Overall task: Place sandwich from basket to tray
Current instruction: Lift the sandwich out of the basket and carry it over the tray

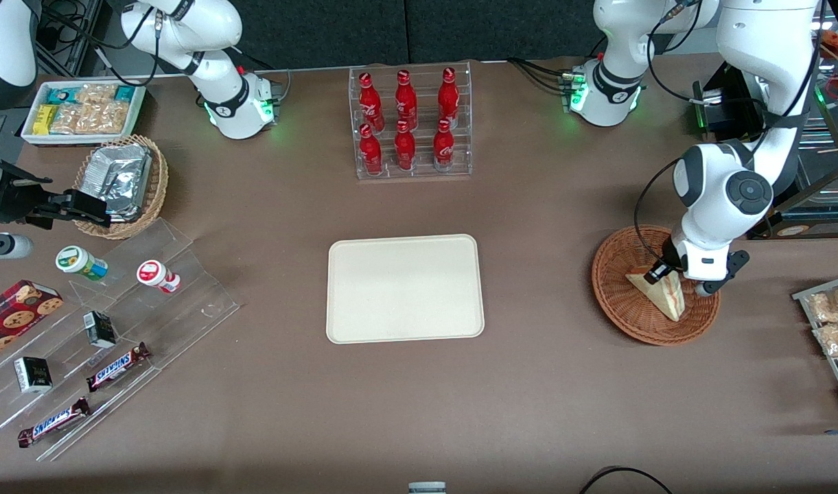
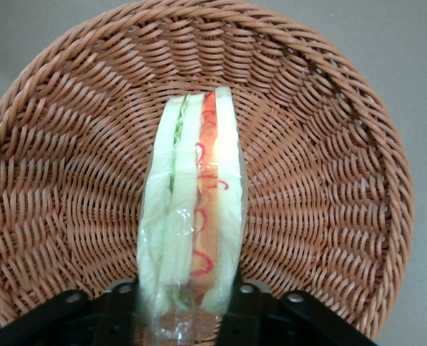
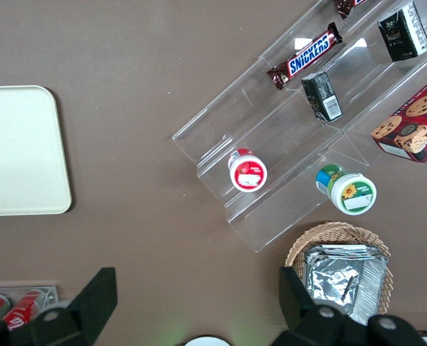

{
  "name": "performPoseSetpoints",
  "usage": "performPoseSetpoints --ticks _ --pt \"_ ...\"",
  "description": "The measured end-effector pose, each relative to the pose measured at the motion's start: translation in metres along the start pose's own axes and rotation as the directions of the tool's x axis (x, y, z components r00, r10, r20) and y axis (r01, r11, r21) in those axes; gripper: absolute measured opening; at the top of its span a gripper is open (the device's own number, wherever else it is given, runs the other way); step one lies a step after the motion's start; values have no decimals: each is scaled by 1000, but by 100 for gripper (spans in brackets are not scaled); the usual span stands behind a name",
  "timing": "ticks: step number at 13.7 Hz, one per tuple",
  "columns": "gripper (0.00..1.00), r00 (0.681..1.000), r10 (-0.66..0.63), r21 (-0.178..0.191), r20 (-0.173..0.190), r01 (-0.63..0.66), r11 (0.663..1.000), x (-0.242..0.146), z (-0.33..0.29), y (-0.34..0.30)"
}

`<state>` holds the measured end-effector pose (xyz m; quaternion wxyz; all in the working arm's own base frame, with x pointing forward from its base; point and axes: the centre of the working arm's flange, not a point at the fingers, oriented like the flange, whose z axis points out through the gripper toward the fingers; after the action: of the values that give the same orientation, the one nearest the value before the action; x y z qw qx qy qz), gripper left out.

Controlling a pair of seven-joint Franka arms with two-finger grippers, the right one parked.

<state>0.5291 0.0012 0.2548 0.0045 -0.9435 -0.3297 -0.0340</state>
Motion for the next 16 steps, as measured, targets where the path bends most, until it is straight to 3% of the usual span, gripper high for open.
performPoseSetpoints --ticks 2,4,5,8,10,13,16 --pt "22 1000 0 -7 -9 0 1000 3 -4 2" --pt "21 1000 0 -7 -12 0 1000 10 -17 7" --pt "21 1000 8 12 2 -8 1000 13 -29 11" --pt "21 996 75 124 56 -82 989 15 -99 32" --pt "21 990 117 159 80 -128 979 0 -151 57" --pt "21 980 183 167 83 -194 967 -35 -199 103" --pt "20 957 280 136 79 -289 948 -93 -224 156"
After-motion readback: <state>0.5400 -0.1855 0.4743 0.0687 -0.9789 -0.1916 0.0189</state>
